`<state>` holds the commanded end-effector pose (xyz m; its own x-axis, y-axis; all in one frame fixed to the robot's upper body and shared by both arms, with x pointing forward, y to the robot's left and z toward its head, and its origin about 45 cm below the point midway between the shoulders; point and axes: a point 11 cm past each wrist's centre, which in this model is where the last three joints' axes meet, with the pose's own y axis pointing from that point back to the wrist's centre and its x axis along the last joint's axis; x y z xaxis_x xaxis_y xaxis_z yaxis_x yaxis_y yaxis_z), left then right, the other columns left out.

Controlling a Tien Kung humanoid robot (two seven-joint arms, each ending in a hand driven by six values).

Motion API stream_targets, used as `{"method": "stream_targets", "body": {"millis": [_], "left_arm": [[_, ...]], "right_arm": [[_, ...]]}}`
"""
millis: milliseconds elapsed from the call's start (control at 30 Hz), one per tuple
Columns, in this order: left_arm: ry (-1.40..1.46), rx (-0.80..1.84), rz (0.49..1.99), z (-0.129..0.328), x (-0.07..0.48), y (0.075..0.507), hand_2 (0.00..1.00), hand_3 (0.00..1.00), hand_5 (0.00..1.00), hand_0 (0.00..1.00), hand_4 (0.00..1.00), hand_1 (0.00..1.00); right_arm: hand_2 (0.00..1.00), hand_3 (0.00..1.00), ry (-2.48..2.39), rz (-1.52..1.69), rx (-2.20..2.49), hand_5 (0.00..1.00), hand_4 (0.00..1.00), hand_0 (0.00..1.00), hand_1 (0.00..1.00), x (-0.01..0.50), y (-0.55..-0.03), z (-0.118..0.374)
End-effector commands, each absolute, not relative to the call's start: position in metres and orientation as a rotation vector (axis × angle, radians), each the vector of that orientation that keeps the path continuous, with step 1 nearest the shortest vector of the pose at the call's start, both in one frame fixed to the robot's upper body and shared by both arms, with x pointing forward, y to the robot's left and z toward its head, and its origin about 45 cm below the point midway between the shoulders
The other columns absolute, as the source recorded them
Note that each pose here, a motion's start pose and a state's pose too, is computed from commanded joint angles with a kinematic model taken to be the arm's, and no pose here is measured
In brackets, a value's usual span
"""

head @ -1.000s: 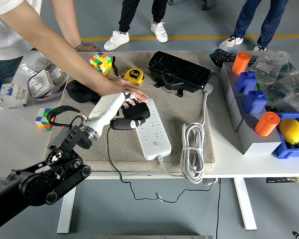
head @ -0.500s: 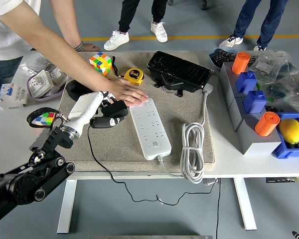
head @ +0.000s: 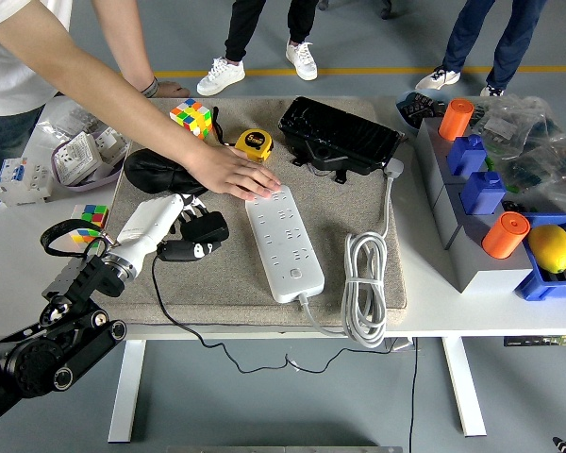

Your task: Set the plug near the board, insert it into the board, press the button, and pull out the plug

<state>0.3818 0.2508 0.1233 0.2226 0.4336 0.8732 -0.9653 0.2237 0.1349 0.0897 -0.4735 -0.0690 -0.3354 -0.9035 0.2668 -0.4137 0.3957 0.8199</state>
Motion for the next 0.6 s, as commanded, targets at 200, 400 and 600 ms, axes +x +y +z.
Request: {"method": "stream_targets", "body": {"millis": [200, 400, 600], "left_arm": [[-0.789, 0.827, 1.119, 0.1195, 0.3809, 0.2545, 0.515, 0.560, 0.213, 0.358, 0.800, 0.481], [-0.781, 0.825, 1.107, 0.1196, 0.3808, 0.2537, 0.543, 0.580, 0.286, 0.400, 0.921, 0.516], [-0.782, 0.829, 1.111, 0.1199, 0.3808, 0.2571, 0.582, 0.621, 0.352, 0.449, 0.998, 0.589]], "right_arm": [[0.547, 0.549, -1.918, -0.842, 1.133, 0.269, 0.784, 0.603, 0.594, 0.0909, -0.4731, -0.0687], [0.548, 0.549, -1.920, -0.843, 1.132, 0.270, 0.786, 0.603, 0.593, 0.0908, -0.4731, -0.0687], [0.547, 0.549, -1.919, -0.844, 1.134, 0.270, 0.786, 0.603, 0.594, 0.0912, -0.4727, -0.0687]]}}
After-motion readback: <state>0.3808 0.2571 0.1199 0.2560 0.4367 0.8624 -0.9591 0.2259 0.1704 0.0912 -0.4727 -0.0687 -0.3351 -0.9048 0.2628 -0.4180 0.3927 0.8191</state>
